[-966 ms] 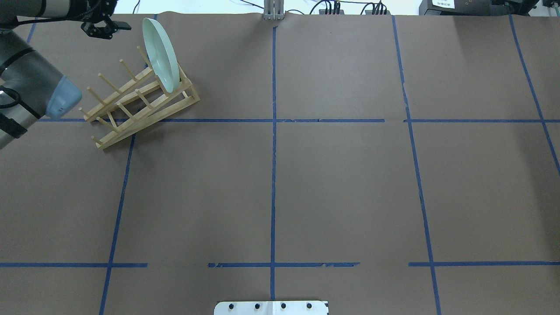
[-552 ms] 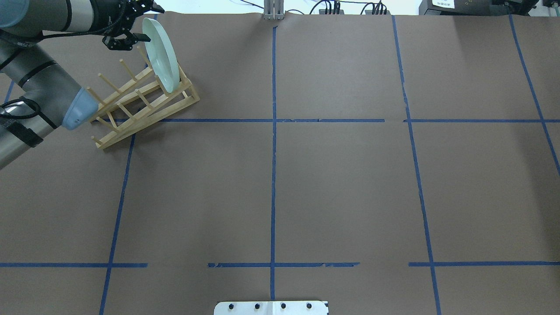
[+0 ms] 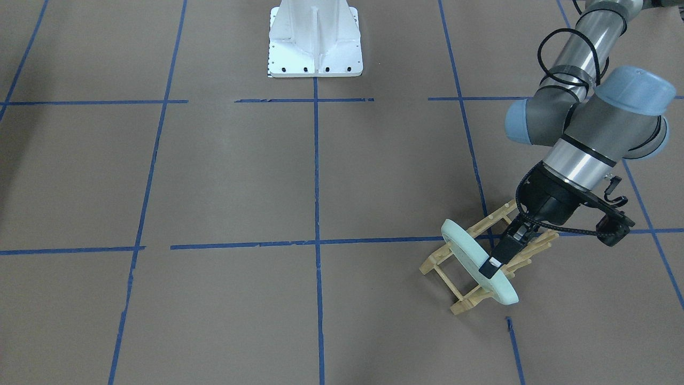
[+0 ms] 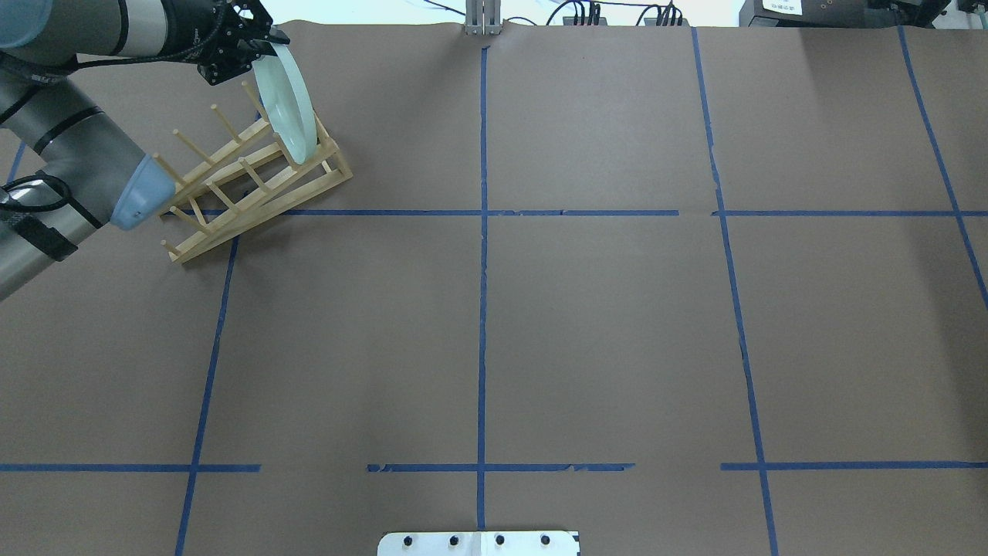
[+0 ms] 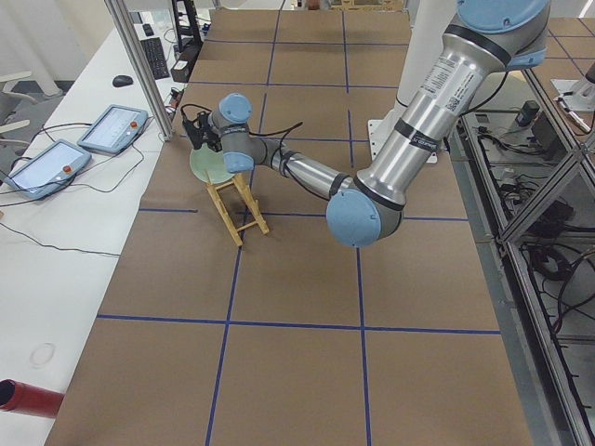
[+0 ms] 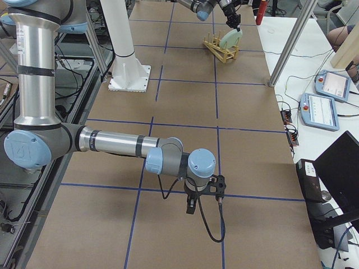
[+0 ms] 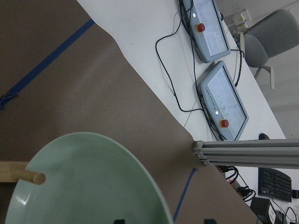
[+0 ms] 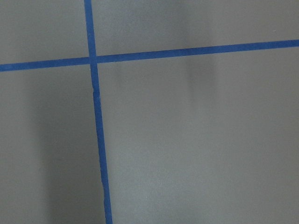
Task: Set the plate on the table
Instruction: 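Close the left gripper on the plate rim and lift it from the rack, then carry the plate toward the robot and lower it flat onto the table, then open the left gripper and withdraw it up past the rack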
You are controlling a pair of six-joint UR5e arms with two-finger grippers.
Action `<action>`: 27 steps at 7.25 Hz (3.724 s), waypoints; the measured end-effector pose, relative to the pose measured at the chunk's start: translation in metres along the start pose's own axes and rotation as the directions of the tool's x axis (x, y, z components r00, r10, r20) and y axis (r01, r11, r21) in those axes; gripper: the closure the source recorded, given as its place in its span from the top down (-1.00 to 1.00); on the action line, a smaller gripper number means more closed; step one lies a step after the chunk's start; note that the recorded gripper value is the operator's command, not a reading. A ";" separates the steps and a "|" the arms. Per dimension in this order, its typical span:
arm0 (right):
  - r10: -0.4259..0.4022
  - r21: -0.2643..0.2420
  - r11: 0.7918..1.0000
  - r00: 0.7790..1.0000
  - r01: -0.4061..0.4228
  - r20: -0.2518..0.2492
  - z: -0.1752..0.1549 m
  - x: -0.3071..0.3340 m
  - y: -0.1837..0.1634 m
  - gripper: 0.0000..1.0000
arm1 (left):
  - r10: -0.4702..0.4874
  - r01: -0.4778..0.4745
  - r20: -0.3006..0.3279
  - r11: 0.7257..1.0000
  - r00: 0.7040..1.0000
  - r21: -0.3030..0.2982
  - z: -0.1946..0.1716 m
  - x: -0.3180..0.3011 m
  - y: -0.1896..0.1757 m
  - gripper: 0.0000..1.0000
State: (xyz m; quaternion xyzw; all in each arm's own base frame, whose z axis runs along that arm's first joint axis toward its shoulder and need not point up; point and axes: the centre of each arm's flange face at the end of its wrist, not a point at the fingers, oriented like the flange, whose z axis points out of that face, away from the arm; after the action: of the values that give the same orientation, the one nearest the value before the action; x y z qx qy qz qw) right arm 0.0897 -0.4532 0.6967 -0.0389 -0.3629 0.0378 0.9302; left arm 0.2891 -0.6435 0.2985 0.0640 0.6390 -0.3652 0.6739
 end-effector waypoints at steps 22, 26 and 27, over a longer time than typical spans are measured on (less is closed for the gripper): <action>0.000 0.000 1.000 1.000 0.000 0.000 0.000 0.000 0.000 1.00 | 0.572 -0.483 0.621 0.811 0.536 -0.331 -0.056 0.065 0.134 1.00; 0.001 -0.001 1.000 1.000 -0.001 0.000 0.000 0.000 0.000 1.00 | 0.759 -0.525 0.467 0.651 0.453 -0.549 -0.260 -0.095 -0.166 1.00; 0.001 -0.001 1.000 1.000 -0.001 0.000 0.000 0.000 0.000 1.00 | 0.766 -0.502 0.420 0.639 0.486 -0.583 -0.303 -0.165 -0.208 1.00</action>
State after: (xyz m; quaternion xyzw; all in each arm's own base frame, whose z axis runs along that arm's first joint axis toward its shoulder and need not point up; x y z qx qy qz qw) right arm 0.0897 -0.4531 0.6971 -0.0393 -0.3629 0.0380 0.9302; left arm -0.0631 -0.5592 0.4745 0.0399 0.3559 0.0510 0.9323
